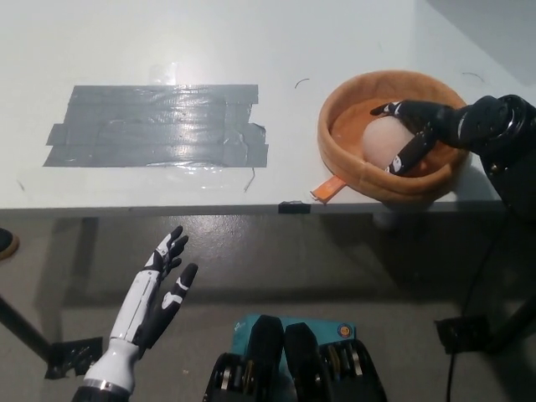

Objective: An emotional support dumpling is kept in a soft plate infront in the middle of the desk infront of the robot. The robot extends its right arm to pick up the dumpling and hands it to a person

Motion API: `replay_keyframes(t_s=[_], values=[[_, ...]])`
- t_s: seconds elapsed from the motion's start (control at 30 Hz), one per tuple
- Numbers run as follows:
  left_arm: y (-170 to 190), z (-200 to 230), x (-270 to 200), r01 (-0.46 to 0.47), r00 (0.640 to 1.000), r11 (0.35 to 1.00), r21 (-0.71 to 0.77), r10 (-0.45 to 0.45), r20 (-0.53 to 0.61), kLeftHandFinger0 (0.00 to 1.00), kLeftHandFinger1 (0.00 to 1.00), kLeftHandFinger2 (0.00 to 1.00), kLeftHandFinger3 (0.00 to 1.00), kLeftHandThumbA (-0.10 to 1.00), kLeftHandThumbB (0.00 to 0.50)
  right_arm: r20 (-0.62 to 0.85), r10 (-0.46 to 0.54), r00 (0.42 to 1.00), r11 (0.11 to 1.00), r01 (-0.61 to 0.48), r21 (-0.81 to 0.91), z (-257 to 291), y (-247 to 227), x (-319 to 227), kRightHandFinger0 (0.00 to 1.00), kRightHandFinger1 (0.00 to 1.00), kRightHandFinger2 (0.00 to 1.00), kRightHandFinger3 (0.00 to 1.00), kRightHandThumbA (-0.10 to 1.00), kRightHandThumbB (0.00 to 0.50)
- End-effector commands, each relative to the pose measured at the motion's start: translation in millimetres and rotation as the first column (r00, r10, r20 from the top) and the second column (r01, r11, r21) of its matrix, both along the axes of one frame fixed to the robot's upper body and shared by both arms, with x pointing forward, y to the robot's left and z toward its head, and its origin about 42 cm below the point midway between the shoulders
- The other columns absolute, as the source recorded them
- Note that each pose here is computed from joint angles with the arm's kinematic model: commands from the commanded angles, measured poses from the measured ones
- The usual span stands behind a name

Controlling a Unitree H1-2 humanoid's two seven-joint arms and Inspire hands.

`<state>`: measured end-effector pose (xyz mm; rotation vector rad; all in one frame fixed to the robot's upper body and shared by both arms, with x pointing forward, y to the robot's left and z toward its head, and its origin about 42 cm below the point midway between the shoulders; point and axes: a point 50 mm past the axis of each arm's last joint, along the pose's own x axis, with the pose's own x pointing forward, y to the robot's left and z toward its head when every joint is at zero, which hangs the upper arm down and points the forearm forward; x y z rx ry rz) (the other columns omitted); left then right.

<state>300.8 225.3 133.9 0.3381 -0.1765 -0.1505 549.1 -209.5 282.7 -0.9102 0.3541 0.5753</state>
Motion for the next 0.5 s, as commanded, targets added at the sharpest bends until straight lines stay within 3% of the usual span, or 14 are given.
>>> replay_keyframes(t_s=[0.0, 0.1, 0.13, 0.17, 0.2, 0.23, 0.27, 0.3, 0.33, 0.37, 0.43, 0.47], values=[[3, 14, 7, 0.009, 0.999, 1.0, 0.0, -0.009, 0.053, 1.0, 1.0, 1.0, 1.0, 0.89, 0.025, 0.013, 0.075, 0.997, 0.997, -0.076, 0.025, 23, 9, 4, 1.0, 1.0, 1.0, 1.0, 0.99, 0.468], [3, 16, 8, 0.008, 0.998, 1.0, 0.0, -0.008, 0.062, 1.0, 1.0, 1.0, 1.0, 0.88, 0.019, 0.075, 0.099, 0.992, 0.995, -0.098, -0.022, 21, 12, 4, 1.0, 1.0, 1.0, 1.0, 1.0, 0.416], [3, 16, 9, 0.01, 0.998, 1.0, 0.0, -0.01, 0.062, 1.0, 1.0, 1.0, 1.0, 0.88, 0.021, 0.118, 0.072, 0.99, 0.997, -0.072, -0.002, 20, 12, 4, 1.0, 1.0, 1.0, 1.0, 0.88, 0.406], [3, 17, 9, 0.009, 0.998, 1.0, 0.002, -0.009, 0.061, 1.0, 1.0, 1.0, 1.0, 0.88, 0.024, 0.151, 0.046, 0.987, 0.999, -0.046, -0.002, 18, 12, 5, 0.83, 0.82, 0.92, 1.0, 0.8, 0.377], [3, 18, 9, 0.008, 0.998, 1.0, 0.005, -0.009, 0.058, 1.0, 1.0, 1.0, 1.0, 0.89, 0.024, 0.167, 0.033, 0.985, 0.999, -0.032, -0.007, 16, 12, 6, 0.71, 0.72, 0.84, 1.0, 0.78, 0.379], [3, 18, 9, 0.008, 0.998, 1.0, 0.004, -0.009, 0.06, 1.0, 1.0, 1.0, 1.0, 0.89, 0.024, 0.176, 0.027, 0.984, 1.0, -0.026, -0.007, 15, 12, 7, 0.47, 0.52, 0.66, 0.95, 0.67, 0.336], [3, 18, 9, 0.009, 0.998, 1.0, 0.003, -0.009, 0.063, 1.0, 1.0, 1.0, 1.0, 0.89, 0.024, 0.189, 0.019, 0.982, 1.0, -0.018, -0.007, 13, 12, 7, 0.47, 0.52, 0.66, 0.95, 0.67, 0.336], [3, 17, 9, 0.009, 0.998, 1.0, 0.005, -0.009, 0.063, 1.0, 1.0, 1.0, 1.0, 0.89, 0.024, 0.234, 0.024, 0.972, 0.999, -0.015, -0.042, 10, 12, 8, 0.26, 0.4, 0.54, 0.64, 0.49, 0.29], [3, 19, 12, 0.008, 0.998, 1.0, 0.008, -0.009, 0.068, 1.0, 1.0, 1.0, 1.0, 0.89, 0.028, 0.268, 0.017, 0.963, 0.998, 0.001, -0.067, 9, 12, 10, 0.15, 0.43, 0.6, 0.44, 0.07, 0.256], [2, 19, 13, 0.006, 0.998, 1.0, 0.008, -0.007, 0.069, 1.0, 1.0, 1.0, 1.0, 0.89, 0.027, 0.278, 0.015, 0.96, 0.996, 0.008, -0.084, 6, 11, 10, 0.23, 0.54, 0.72, 0.53, -0.09, 0.248], [3, 20, 13, 0.009, 0.998, 1.0, 0.003, -0.01, 0.068, 1.0, 1.0, 1.0, 1.0, 0.89, 0.026, 0.269, 0.009, 0.963, 0.995, 0.019, -0.101, 3, 10, 10, 0.18, 0.55, 0.8, 0.67, -0.1, 0.236], [3, 19, 14, 0.009, 0.998, 1.0, -0.006, -0.009, 0.068, 1.0, 1.0, 1.0, 1.0, 0.89, 0.025, 0.265, 0.012, 0.964, 0.994, 0.018, -0.111, 1, 8, 10, 0.16, 0.59, 0.9, 0.79, -0.1, 0.225]])
